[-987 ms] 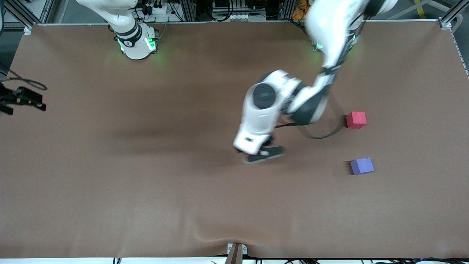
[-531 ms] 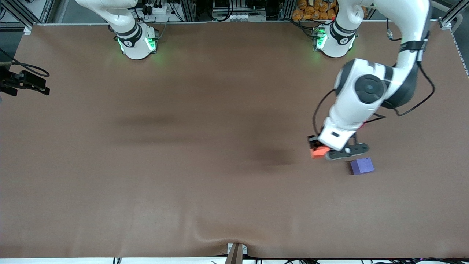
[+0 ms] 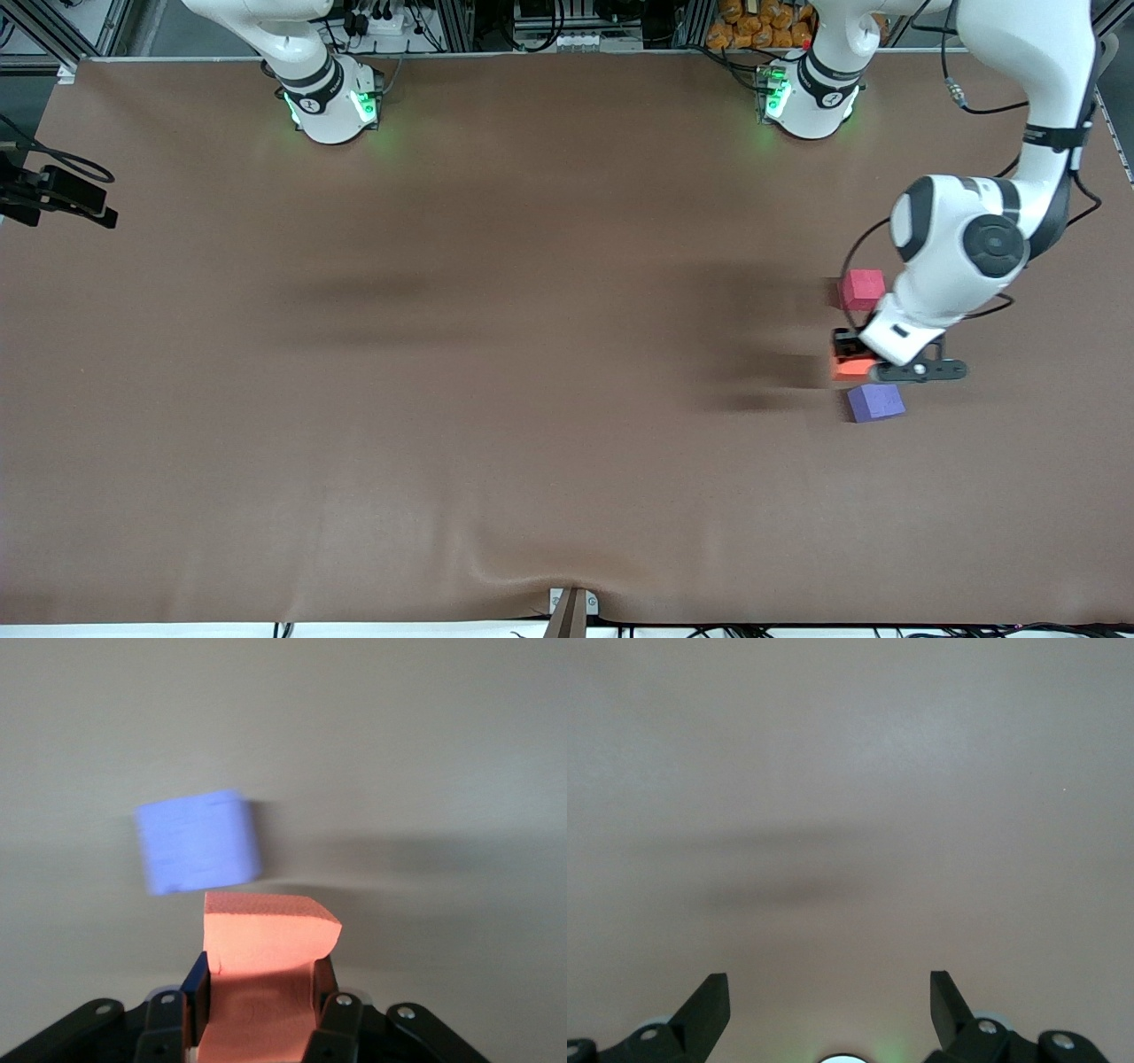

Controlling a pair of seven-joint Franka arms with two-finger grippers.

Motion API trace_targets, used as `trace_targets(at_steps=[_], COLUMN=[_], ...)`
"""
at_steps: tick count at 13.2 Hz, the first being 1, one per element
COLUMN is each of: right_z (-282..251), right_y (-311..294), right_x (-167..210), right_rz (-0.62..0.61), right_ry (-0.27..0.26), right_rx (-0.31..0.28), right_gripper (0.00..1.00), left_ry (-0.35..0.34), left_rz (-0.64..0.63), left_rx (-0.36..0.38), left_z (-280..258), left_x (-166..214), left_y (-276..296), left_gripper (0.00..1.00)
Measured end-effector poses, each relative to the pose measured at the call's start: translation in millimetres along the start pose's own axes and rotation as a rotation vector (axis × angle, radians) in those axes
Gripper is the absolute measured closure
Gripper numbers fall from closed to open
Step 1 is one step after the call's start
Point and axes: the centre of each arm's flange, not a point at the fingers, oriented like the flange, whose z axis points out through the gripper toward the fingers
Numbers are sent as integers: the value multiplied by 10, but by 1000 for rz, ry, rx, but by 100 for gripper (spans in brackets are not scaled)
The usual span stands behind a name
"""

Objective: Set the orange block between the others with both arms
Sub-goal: 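Lower the orange block between the pink and purple blocks, open the left gripper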

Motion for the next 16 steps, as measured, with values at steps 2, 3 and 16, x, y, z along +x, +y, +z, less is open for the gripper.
trace_targets(at_steps=[2, 3, 16], right_z=[-100, -148, -177], right_y=[-29, -39, -26], right_x=[-1, -4, 1], right_rz=[-3, -4, -1], right_ry=[25, 36, 40], right_rx=[13, 15, 20], right_gripper=[0, 0, 0], left_ry=[-17, -24, -19], left_rz=[23, 34, -24], left_rx=[3, 1, -89], left_z=[211, 266, 563], left_x=[-132, -160, -315], left_y=[-314, -382, -461], left_gripper=[52, 52, 52])
